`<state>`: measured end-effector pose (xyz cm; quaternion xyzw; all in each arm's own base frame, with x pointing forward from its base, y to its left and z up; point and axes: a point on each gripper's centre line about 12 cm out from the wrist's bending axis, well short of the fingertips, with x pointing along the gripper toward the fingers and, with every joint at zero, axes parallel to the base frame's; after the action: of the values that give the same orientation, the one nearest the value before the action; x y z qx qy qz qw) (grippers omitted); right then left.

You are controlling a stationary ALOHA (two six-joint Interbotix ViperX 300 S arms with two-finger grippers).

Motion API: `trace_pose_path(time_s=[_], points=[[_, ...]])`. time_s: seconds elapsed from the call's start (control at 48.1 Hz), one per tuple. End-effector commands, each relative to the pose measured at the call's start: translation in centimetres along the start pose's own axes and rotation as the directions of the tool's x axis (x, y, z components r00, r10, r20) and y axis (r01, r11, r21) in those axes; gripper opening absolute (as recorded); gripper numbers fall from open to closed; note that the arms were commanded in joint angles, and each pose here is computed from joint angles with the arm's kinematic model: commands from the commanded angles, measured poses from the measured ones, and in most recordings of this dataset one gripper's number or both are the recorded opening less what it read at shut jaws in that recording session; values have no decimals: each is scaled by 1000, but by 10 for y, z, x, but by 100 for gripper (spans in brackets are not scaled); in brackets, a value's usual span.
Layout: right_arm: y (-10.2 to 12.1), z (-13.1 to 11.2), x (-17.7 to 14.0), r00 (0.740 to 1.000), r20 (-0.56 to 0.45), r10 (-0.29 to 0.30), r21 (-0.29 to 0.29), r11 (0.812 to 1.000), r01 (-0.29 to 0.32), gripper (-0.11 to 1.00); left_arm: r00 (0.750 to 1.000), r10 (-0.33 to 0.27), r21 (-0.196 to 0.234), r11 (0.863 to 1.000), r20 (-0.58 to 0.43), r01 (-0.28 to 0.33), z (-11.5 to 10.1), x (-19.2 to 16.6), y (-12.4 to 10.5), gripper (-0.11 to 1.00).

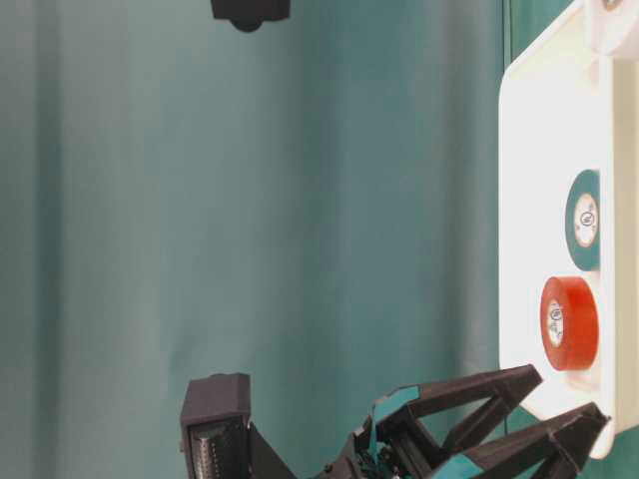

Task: Put the tape alternately from left to right into the white case.
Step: 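Move the right gripper onto the white tape roll and grasp it, then carry the white roll into the tray with the right gripper and release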

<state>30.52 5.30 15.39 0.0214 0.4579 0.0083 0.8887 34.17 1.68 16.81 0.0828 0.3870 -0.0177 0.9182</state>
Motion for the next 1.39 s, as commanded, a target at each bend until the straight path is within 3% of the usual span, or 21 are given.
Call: trace_pose_path(time_s=[0.0,0.25,0.603,1.04,1.372], points=[[-8,17,-8,998,54,-10,27,1000,8,3,999,7,0,1000,38,-7,11,-4,2,100],[-52,32,-10,992,83,-98,122,989,88,3,999,5,-2,1000,32,-5,9,-4,1,100],[-115,38,-6,968,66,-242,163,960,229,3,1000,5,-2,1000,30,-5,8,-4,1,100],[-164,52,14,943,34,-331,162,933,321,3,999,5,-2,1000,32,-5,8,-4,1,100],[-198,52,25,927,1,-375,198,909,367,3,1000,5,-2,1000,30,-5,8,-4,1,100]])
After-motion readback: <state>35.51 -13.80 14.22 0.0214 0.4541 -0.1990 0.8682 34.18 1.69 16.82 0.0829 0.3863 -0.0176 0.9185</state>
